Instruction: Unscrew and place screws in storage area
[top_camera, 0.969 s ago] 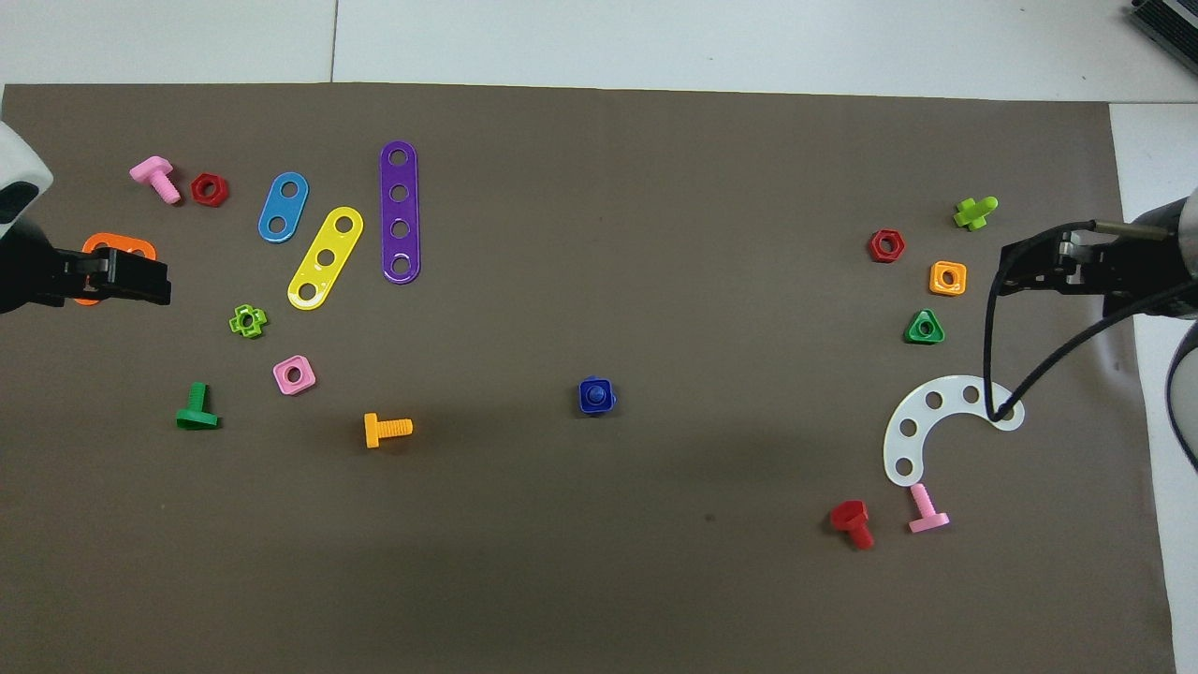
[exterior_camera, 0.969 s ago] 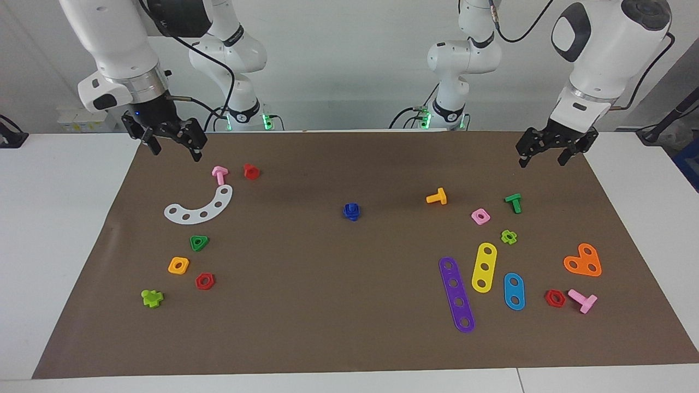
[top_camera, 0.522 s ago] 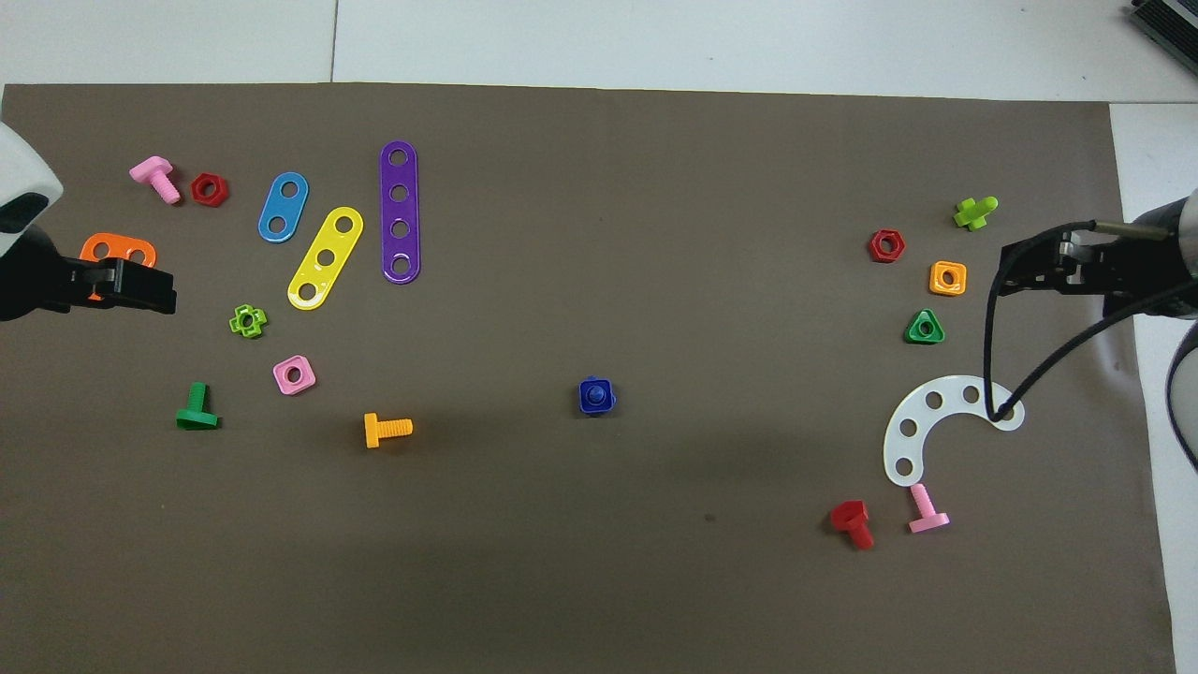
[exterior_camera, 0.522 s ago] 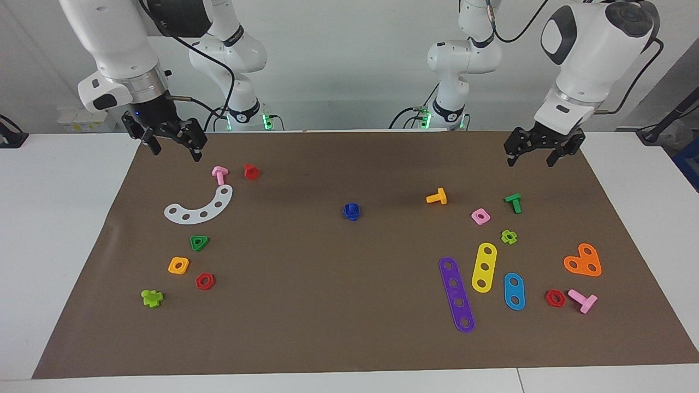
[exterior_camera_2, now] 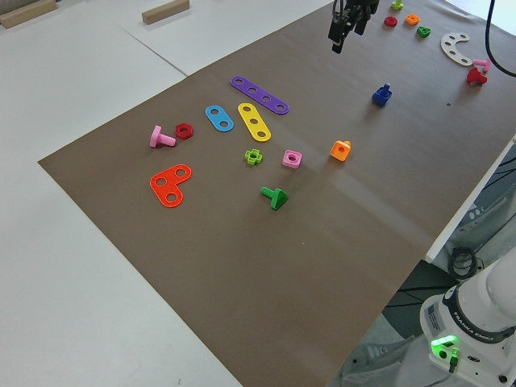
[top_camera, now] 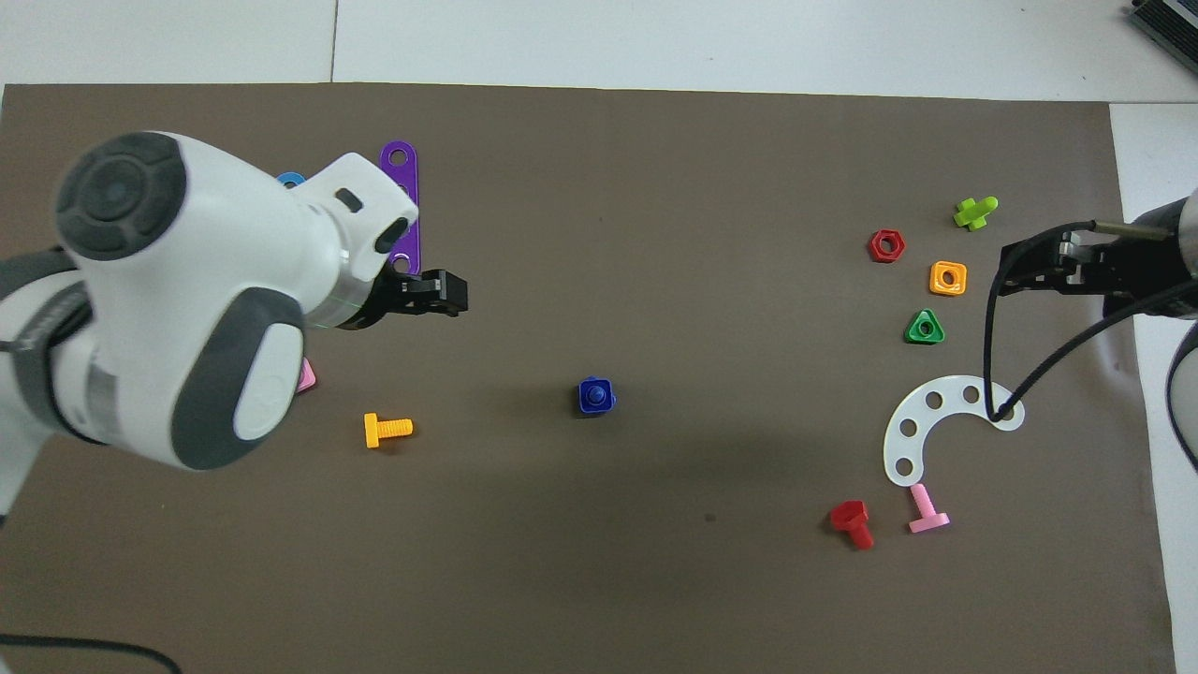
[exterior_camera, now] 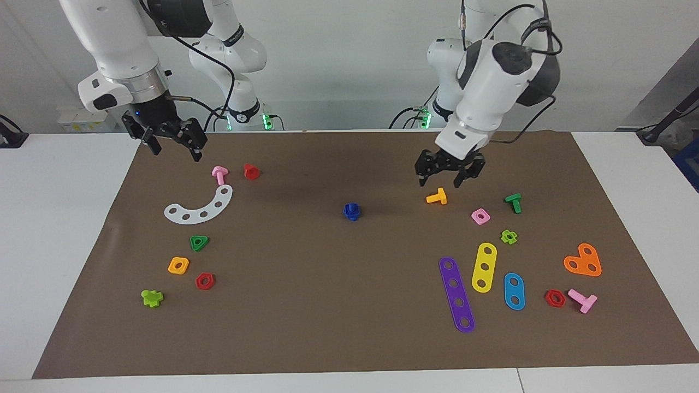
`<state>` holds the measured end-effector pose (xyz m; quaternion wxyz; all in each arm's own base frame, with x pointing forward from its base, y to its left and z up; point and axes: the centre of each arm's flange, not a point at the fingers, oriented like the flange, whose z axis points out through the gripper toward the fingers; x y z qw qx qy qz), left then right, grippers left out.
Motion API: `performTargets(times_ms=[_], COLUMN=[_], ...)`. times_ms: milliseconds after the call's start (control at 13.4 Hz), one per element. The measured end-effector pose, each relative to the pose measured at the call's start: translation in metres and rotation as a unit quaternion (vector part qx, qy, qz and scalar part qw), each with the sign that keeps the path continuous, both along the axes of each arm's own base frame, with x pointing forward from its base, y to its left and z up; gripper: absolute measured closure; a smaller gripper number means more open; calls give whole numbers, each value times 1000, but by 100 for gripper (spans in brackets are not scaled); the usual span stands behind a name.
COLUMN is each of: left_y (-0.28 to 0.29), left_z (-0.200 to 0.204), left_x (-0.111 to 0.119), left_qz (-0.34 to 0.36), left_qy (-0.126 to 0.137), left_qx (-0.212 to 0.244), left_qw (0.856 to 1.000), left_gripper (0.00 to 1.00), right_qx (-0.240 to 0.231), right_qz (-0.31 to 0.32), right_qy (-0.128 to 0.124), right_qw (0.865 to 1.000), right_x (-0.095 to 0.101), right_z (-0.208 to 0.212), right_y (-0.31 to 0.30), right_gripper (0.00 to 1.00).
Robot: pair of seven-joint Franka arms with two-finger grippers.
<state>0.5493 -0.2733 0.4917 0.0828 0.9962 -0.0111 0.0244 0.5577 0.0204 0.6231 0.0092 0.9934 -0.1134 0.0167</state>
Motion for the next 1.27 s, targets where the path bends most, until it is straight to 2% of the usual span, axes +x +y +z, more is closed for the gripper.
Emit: performTargets(times_ms=[447,671,745,1043,1118,1193,1267], left_y=[-130,-154,-156,-156,-156,-156,-158], left_z=[-117,-165,-175,-184,-185,-186,-186], left_x=[-32,-46,-51,-60,-61,-63,-66], left_qz=[-15,-37,-45,-58,-59,-61,-64], left_qy=[11,17,20,23,26,30,33], left_qx=[1,21,31,46,48,52,55], left_qw=[1000,999,998,997,997,996,996], left_gripper=[10,14,17,19,25,25,29], right_qx=[0,0,0,0,0,0,0], right_qz=[0,0,0,0,0,0,0], right_qy=[0,0,0,0,0,0,0], right_qw=[1000,1000,1000,1000,1000,1000,1000], right_x=[0,0,0,0,0,0,0], right_z=[0,0,0,0,0,0,0], right_y=[0,0,0,0,0,0,0], right_gripper=[0,0,0,0,0,0,0])
